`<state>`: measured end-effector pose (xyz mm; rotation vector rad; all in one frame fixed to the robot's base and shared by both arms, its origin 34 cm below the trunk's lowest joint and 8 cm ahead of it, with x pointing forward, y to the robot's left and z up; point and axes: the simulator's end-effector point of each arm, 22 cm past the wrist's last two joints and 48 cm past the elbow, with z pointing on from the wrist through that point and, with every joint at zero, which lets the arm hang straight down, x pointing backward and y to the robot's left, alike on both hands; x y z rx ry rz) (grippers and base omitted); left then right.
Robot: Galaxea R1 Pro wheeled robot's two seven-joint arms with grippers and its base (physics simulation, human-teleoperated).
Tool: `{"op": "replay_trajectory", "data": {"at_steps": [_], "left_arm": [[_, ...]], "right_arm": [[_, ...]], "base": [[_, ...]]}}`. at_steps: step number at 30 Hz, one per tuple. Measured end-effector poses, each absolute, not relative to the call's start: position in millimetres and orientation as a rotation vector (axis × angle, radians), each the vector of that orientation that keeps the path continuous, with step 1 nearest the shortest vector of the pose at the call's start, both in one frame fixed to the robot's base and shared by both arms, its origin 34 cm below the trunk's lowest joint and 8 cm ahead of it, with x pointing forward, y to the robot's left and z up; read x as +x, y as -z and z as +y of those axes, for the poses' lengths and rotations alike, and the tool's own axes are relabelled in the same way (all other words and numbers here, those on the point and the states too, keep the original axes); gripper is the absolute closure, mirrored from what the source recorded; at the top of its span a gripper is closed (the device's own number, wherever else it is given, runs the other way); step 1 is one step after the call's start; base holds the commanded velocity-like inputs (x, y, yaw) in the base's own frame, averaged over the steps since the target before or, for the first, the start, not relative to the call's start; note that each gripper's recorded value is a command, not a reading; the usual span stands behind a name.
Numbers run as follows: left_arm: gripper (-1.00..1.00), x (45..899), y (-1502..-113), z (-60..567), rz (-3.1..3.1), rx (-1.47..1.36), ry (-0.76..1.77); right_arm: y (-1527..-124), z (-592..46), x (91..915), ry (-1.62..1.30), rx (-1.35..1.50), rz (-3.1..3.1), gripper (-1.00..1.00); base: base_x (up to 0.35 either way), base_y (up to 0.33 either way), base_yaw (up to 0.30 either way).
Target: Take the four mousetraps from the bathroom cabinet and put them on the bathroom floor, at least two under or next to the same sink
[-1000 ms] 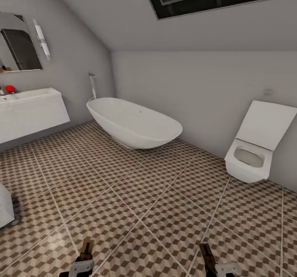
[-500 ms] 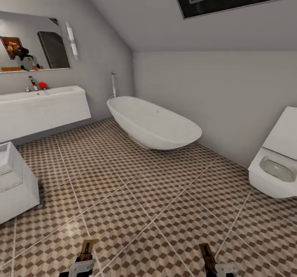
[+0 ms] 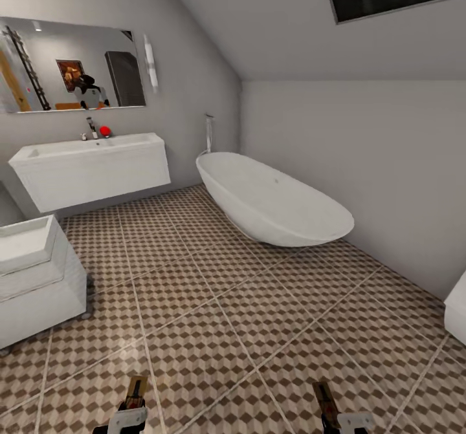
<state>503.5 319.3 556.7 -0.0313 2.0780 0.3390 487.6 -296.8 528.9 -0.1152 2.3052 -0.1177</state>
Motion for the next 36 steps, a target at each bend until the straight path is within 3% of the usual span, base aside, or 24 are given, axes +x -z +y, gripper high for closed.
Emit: {"op": "replay_trajectory", "data": {"at_steps": [36], "left_arm": [[1.0, 503.7, -556.8, 319.3, 2.078, -0.031, -0.339]], "right_arm": [[-528.9, -295.7, 487.6, 0.116, -0.115, 2.305, 1.0]], "base": [[0.328, -0.029, 0.288]]}}
